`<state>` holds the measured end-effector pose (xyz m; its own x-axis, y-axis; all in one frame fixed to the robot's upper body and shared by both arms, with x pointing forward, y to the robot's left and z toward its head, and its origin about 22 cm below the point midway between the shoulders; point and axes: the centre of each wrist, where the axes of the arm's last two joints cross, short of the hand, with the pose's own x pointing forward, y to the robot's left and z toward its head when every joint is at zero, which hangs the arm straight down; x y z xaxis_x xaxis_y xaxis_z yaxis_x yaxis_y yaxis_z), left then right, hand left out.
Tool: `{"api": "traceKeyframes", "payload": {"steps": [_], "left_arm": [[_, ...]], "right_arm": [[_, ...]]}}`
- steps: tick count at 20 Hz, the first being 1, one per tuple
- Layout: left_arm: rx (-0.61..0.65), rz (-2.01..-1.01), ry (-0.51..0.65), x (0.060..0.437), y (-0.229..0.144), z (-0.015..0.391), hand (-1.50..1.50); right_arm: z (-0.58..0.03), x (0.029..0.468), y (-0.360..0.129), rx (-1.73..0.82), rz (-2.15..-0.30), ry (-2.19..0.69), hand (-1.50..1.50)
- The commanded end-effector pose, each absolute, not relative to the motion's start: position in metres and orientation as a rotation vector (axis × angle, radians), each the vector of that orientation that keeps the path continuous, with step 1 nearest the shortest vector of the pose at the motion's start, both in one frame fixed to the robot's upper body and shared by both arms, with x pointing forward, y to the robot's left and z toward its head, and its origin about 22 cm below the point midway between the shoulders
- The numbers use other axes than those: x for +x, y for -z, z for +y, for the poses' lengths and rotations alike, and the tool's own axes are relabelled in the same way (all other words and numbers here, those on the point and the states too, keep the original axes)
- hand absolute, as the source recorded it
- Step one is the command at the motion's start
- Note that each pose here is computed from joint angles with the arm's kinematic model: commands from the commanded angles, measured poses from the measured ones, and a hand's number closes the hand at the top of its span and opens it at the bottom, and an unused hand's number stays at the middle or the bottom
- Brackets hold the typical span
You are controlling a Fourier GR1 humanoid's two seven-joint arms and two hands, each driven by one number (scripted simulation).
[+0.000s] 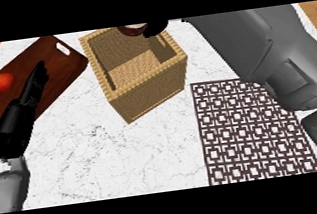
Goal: Pick the cupcake from the placemat and place it in the basket
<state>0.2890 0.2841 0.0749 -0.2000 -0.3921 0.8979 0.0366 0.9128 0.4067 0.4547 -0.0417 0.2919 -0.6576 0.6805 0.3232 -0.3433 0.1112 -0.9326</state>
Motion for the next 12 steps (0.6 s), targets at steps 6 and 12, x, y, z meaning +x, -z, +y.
{"api": "traceKeyframes", "payload": {"steps": [6,12], "left_arm": [[0.279,-1.738,0.405,0.296,-0.083,0.276,0.0],[0.287,-1.731,0.405,0.291,-0.075,0.293,0.0]], "right_arm": [[-0.04,0.459,-0.277,-0.147,-1.579,-1.615,-1.5],[-0.056,0.465,-0.287,0.081,-1.703,-1.168,-1.5]]}}
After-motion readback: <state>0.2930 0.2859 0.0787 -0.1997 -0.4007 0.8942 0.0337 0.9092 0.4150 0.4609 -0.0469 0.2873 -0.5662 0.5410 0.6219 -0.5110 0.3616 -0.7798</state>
